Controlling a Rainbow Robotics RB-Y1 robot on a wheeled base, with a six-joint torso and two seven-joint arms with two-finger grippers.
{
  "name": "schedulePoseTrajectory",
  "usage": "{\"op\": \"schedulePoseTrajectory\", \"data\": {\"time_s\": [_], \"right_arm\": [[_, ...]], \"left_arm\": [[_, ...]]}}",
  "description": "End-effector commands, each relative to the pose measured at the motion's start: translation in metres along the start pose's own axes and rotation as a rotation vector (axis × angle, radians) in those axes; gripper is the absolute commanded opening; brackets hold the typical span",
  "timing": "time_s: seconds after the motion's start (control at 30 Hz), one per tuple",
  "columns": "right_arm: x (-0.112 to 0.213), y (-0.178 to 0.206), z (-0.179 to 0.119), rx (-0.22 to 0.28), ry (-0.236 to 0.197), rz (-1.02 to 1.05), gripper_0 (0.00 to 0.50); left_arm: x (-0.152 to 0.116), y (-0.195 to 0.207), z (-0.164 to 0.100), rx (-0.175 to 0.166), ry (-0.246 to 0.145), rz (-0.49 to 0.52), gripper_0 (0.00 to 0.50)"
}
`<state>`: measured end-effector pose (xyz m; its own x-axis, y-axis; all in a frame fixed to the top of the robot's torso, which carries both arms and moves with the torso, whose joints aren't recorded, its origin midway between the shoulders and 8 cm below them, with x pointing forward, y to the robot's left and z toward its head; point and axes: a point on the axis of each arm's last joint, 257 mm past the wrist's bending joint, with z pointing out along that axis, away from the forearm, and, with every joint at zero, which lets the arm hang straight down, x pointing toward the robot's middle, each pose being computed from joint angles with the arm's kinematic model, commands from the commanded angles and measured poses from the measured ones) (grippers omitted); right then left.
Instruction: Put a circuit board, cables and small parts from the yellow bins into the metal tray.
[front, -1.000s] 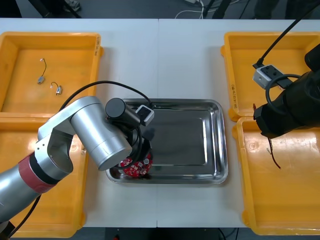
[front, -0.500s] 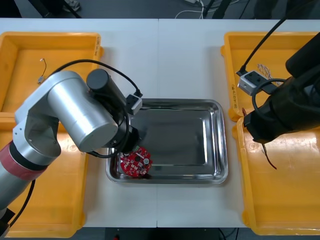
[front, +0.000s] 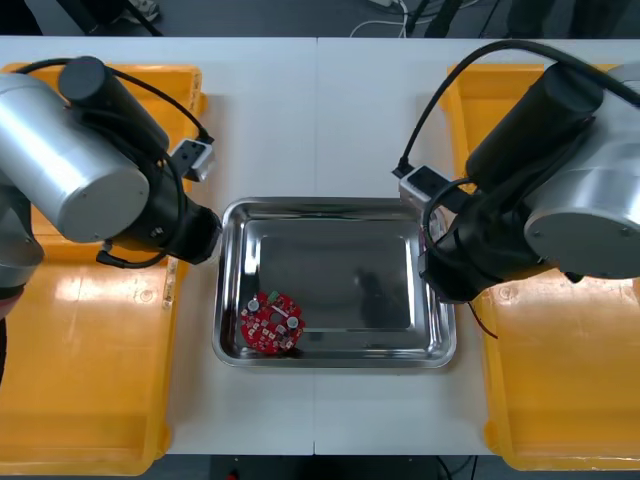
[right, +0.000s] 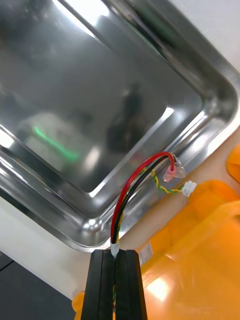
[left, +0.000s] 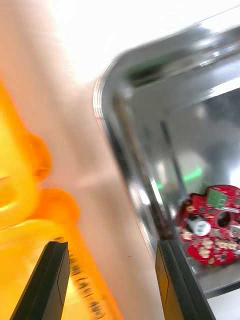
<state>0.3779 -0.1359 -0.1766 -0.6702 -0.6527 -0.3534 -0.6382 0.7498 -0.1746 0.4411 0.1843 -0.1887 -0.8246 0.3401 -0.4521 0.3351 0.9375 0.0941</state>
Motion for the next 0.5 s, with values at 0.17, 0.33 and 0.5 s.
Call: {"op": "schedulePoseTrajectory", "data": {"time_s": [0.17,0.33,0.5], "right_arm": [[-0.015,0.038,0.01,-0.005,-0.045,-0.212,0.0],[-0.023,0.052,0.019,-0.022,-0.066,-0.297,0.0],[-0.024,0.054,0.028,-0.037,-0.048,-0.416,0.0]], "left_arm": [[-0.023,0.062,-0.045,-0.074,-0.066,-0.158,0.5],[-0.023,0.091,-0.052,-0.091,-0.047,-0.152,0.5],[-0.021,0.118,-0.054,-0.114,-0.027,-0.153,0.5]]}}
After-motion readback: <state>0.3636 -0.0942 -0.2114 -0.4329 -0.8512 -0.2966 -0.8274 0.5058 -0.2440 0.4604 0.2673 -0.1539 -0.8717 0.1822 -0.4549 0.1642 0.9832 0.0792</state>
